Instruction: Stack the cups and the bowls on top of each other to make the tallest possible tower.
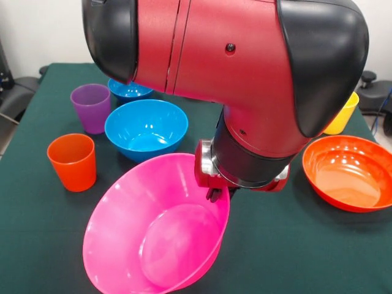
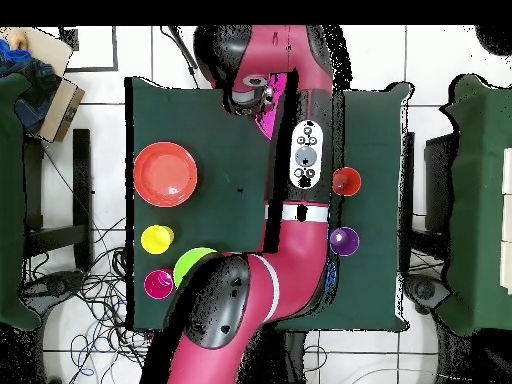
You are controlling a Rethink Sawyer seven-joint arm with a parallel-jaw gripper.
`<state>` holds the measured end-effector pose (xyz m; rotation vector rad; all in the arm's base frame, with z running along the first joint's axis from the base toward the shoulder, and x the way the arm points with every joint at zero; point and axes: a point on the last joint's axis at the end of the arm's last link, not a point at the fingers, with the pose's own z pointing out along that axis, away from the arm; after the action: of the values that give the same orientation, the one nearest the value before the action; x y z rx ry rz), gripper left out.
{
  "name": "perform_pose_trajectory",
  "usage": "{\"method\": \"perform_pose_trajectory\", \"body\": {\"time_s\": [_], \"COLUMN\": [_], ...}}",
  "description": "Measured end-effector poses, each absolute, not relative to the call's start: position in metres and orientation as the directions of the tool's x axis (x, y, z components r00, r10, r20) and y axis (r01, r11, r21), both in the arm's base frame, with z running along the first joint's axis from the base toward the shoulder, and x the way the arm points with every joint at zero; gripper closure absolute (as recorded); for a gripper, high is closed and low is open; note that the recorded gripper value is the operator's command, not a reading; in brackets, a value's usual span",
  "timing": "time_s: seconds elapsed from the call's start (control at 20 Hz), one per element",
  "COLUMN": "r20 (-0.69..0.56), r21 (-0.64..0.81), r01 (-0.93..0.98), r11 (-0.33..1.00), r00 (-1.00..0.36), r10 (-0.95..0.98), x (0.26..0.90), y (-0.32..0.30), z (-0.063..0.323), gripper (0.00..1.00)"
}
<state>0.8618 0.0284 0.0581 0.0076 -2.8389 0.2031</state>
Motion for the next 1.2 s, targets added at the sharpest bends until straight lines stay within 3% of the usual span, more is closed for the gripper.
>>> {"method": "perform_pose_trajectory", "body": {"time_s": [1.2], "r20": [0.305], "r21": [-0.041], "r01": [-0.011], "r11": [0.999], "r00": [-0.952], "r10": [0.002], "x": [0.8587], "y": [0.0266], "z": [0.062], "gripper": [1.0]}}
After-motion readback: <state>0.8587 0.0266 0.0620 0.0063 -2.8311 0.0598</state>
